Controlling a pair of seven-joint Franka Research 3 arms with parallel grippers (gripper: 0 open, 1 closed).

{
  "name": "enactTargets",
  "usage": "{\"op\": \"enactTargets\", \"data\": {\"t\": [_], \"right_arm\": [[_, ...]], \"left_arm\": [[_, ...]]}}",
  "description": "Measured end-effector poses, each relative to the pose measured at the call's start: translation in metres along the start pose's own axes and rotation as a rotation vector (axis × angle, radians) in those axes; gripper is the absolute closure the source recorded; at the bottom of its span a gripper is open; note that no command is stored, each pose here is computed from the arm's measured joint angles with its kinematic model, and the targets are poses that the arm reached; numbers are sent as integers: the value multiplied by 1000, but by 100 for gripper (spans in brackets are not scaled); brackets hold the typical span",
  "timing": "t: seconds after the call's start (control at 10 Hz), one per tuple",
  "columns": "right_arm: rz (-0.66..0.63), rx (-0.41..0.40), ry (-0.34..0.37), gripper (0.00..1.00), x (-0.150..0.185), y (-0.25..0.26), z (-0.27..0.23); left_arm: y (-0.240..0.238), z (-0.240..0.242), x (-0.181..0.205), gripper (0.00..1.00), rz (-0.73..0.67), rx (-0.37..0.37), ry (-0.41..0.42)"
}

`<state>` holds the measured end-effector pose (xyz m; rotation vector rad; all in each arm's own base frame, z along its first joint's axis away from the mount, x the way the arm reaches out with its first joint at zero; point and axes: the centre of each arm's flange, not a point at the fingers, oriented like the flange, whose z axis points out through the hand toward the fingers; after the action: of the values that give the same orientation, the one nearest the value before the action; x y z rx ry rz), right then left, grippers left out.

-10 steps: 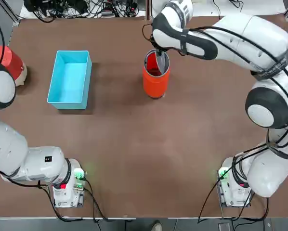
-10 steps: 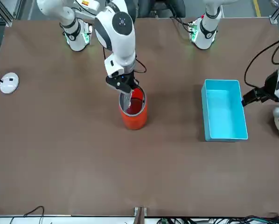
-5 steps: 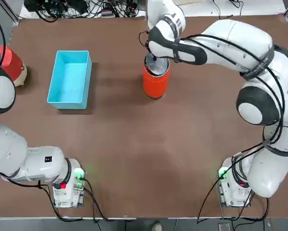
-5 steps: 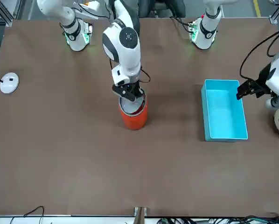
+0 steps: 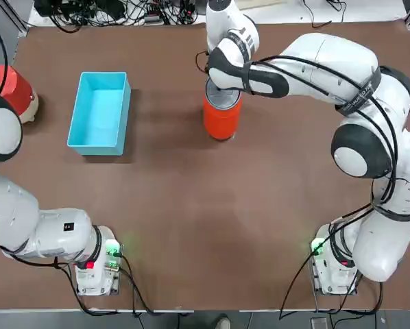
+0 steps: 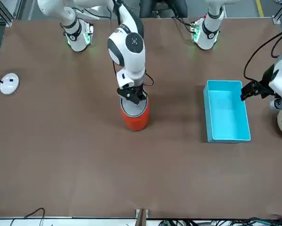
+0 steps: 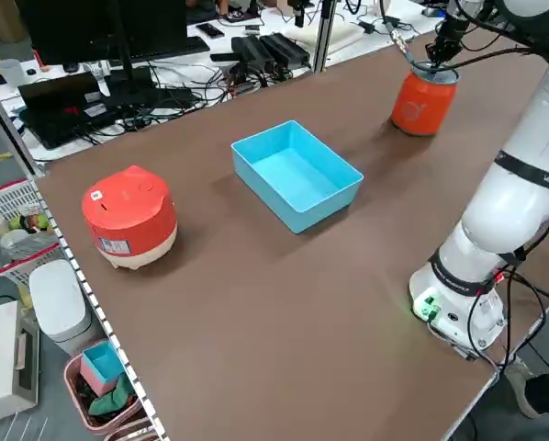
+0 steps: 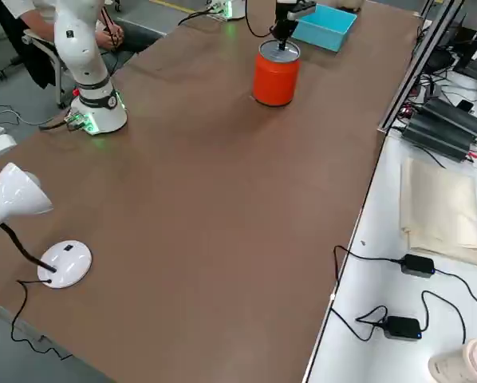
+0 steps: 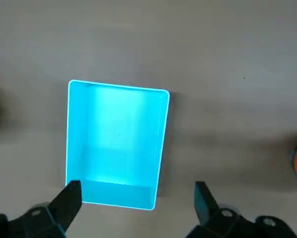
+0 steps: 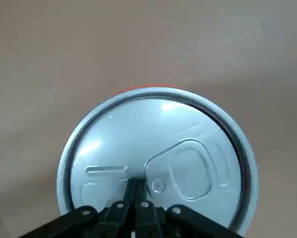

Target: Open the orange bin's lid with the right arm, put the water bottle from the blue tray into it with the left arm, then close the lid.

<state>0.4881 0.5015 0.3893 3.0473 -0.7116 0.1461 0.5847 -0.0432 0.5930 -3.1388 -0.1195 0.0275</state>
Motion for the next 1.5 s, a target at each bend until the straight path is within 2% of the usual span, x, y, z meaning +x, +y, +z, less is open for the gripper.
{"op": "enactTargets", "data": {"t": [0.3, 0.5, 0.7, 1.0, 1.5], "right_arm": [[22, 1, 58, 98, -10, -4, 2], [25, 4, 61, 99, -10, -4, 0], [33, -27, 58, 99, -5, -2, -6], [31, -36, 49, 99, 30, 13, -37], [-78, -83, -71, 99, 126, 104, -113]], "left_arm": [[-5, -9, 0, 0, -6, -1, 18], [-6, -12, -1, 0, -5, -1, 24], [-10, -12, 0, 0, 6, -1, 24], [-13, -12, 0, 0, 21, 0, 21], [-12, -12, 0, 0, 22, 0, 19]]}}
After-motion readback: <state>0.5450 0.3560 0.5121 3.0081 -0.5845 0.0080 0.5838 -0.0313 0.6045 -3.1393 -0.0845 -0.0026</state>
